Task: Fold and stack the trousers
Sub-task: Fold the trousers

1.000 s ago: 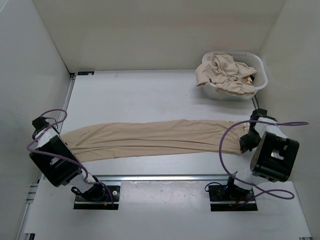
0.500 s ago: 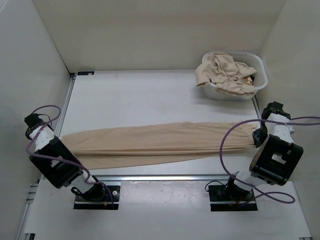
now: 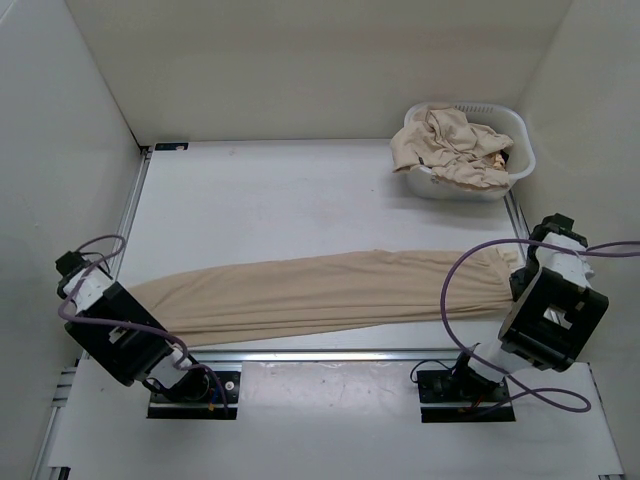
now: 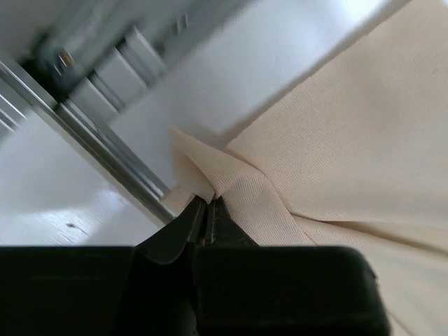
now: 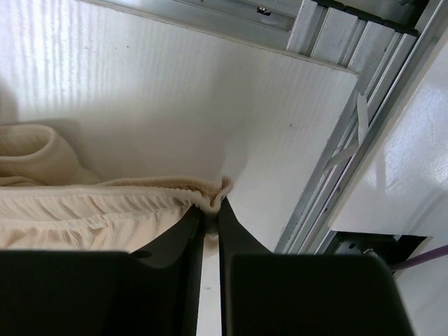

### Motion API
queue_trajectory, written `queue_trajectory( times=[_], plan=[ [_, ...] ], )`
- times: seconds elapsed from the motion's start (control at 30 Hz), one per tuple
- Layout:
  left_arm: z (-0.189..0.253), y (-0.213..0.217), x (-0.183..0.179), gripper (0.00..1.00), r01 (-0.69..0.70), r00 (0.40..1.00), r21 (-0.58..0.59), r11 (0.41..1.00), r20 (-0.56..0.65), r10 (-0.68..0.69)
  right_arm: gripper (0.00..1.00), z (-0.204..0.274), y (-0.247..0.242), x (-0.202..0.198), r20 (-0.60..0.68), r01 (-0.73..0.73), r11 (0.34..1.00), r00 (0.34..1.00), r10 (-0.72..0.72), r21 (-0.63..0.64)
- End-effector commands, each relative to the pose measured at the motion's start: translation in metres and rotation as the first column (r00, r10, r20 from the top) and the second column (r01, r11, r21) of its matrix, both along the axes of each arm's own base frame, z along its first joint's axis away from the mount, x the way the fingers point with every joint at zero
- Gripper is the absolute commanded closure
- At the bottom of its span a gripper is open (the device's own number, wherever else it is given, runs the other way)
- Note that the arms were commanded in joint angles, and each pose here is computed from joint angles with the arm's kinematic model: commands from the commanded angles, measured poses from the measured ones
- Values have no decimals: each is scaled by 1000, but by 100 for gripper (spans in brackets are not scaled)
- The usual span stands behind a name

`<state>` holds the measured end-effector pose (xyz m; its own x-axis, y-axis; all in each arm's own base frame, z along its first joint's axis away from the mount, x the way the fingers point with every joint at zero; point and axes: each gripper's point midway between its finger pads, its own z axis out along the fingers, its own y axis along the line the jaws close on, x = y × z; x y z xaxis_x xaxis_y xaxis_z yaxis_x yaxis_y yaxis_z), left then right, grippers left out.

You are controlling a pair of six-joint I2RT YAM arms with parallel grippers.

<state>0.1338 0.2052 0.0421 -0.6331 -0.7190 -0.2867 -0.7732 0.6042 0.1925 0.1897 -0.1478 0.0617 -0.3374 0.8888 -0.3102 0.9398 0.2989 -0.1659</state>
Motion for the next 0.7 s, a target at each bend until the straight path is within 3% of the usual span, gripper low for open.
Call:
queue_trajectory(
  times=[0.0,0.1,0.13,0.17,0.23,0.47,0.57,0.67],
  plan=[
    [-11,-13,-23,86,-22,998,-18,1000,-56,21,100,-11,-9,-7,-40,-2,1000,999,1,-30],
    [-22,-20,-33,78,-27,995,-39,999,-99,23,78,-21,-2,4,-6,-76,996,997,76,35],
    [-26,-23,-38,71,-30,992,-48,998,-123,24,61,-23,-1,3,-15,-76,996,997,77,42],
    [-26,-23,-38,60,-30,992,-48,998,-123,24,54,-23,0,4,-14,-91,995,996,92,50],
    [-26,-22,-39,48,-32,991,-42,999,-130,27,45,-23,4,7,-17,-124,991,992,125,51],
    [-2,6,-28,35,-51,993,48,998,-108,56,36,-4,13,16,-51,-229,971,973,225,-67],
    [18,16,-20,35,-52,994,69,996,-88,58,27,15,9,29,-90,-294,935,955,281,-199],
    [31,21,-3,35,-33,999,60,998,-37,35,23,22,3,42,-116,-333,910,943,313,-247]
  ],
)
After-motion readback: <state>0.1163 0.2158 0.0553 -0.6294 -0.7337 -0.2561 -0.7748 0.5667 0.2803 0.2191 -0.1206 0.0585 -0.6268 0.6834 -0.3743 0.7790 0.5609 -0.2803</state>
